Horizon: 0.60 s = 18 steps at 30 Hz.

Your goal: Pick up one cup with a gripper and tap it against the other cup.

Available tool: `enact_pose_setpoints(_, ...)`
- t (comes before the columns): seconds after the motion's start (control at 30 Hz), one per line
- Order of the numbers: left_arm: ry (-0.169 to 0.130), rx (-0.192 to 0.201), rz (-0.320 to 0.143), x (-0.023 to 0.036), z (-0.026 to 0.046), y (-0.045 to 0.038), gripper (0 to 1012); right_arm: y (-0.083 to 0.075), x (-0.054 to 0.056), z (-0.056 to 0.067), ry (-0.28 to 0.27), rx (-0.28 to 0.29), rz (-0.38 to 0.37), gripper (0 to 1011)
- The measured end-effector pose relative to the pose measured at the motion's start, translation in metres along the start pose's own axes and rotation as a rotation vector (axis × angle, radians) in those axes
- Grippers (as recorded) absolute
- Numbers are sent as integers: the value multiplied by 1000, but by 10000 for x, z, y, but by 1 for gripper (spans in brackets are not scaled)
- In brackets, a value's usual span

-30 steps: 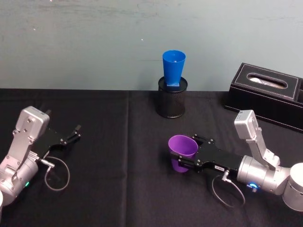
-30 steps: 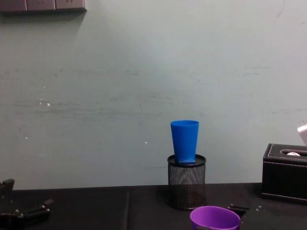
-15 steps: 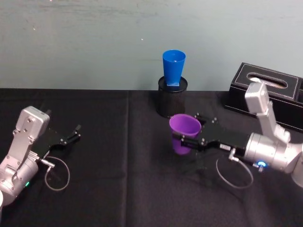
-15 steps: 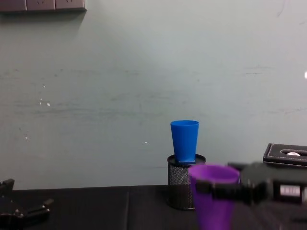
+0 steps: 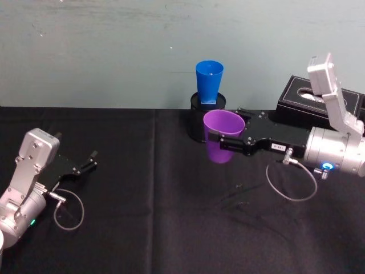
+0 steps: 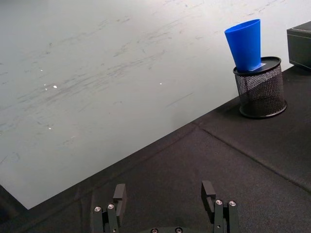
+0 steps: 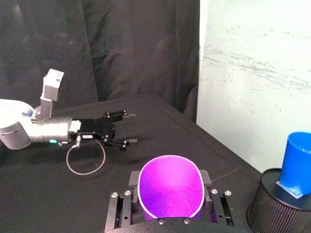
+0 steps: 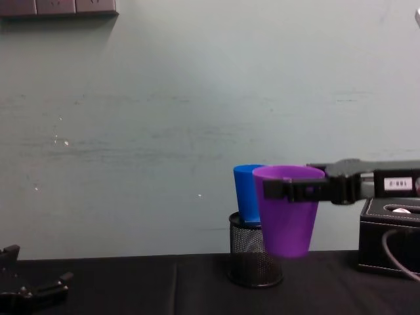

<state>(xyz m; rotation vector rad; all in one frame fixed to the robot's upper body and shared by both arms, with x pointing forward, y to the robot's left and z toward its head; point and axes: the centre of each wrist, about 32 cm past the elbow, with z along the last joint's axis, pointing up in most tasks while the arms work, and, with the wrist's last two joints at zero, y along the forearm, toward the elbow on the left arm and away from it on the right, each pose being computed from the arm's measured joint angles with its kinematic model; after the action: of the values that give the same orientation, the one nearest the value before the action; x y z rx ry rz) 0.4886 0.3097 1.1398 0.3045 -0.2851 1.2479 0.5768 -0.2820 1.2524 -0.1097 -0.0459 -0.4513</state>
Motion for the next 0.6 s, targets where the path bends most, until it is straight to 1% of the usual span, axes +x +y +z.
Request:
enact_pose_setpoints(0.13,0,0,0,0,0,0,1011,-3,17,131,-3,2,6,722)
enact_pose_setpoints(0.2,0,0,0,0,0,0,1011,-3,26,173,-7,3,8,723)
enact_pose_setpoints(0.23,0,0,0,0,0,0,1011,-3,37,218,-13,3,10,723)
enact_pose_setpoints(0.27,0,0,0,0,0,0,1011,-3,37,218,-13,3,10,723)
enact_pose_setpoints(0.37,0,0,0,0,0,0,1011,0,64,314,-28,-1,14,722)
enact_pose_setpoints(0.47,0,0,0,0,0,0,1011,4,73,351,-34,-3,17,722)
enact_pose_setpoints(0.6,0,0,0,0,0,0,1011,6,71,350,-33,-3,18,723)
